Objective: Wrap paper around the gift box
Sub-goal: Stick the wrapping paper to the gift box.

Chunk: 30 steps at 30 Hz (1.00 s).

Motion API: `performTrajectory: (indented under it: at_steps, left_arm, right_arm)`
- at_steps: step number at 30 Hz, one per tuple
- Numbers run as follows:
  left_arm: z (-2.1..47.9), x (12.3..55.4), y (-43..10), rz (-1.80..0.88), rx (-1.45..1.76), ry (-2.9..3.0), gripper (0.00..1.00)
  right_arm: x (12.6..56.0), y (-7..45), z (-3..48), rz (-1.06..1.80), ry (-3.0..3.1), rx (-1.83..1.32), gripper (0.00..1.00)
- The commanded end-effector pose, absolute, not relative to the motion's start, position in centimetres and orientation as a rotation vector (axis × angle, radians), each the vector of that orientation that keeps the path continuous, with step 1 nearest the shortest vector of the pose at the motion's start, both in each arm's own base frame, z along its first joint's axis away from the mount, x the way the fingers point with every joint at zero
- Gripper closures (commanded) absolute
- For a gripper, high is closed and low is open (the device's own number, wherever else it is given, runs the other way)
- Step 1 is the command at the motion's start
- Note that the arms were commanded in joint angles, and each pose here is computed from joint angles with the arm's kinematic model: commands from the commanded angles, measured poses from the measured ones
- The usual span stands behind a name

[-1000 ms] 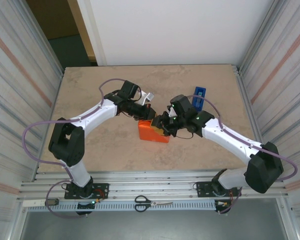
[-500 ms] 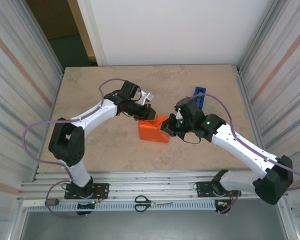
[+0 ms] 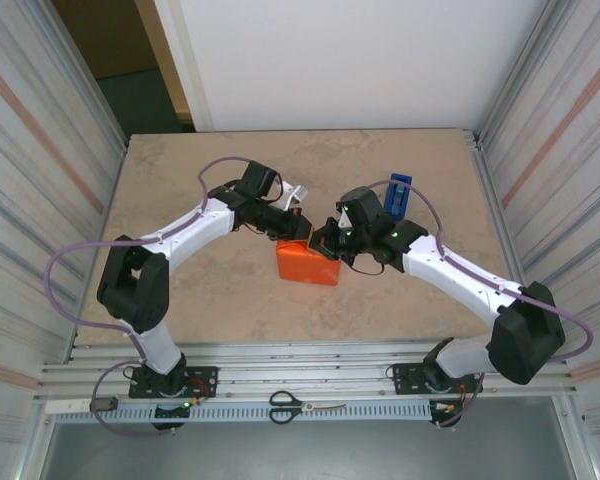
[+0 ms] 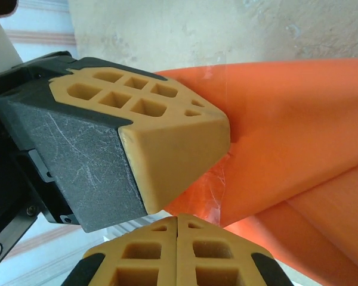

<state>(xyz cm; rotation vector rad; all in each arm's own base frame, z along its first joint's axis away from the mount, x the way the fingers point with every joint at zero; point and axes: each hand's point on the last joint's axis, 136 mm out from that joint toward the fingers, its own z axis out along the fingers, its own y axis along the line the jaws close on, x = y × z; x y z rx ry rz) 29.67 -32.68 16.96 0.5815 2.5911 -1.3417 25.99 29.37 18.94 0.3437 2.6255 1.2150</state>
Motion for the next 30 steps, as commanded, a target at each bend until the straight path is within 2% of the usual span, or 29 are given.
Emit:
performTrajectory:
  at_steps: [1,11,20,30]
  left_arm:
    - [11.0,26.7,-31.7,-1.261,0.552,2.836,1.0]
    - [11.2,26.7,-31.8,-1.268,0.549,2.83,1.0]
    - [11.2,26.6,-31.8,-1.275,0.548,2.827,1.0]
    - [11.4,26.7,-31.9,-1.281,0.551,2.82,1.0]
  right_arm:
    - [24.8,29.6,17.6,1.205,2.685,0.266,1.0]
    - [22.3,28.5,14.5,1.073,2.819,0.208,1.0]
    - [22.8,29.5,20.0,1.17,2.662,0.099,1.0]
    - [23.2,30.4,21.6,1.232,2.568,0.069,1.0]
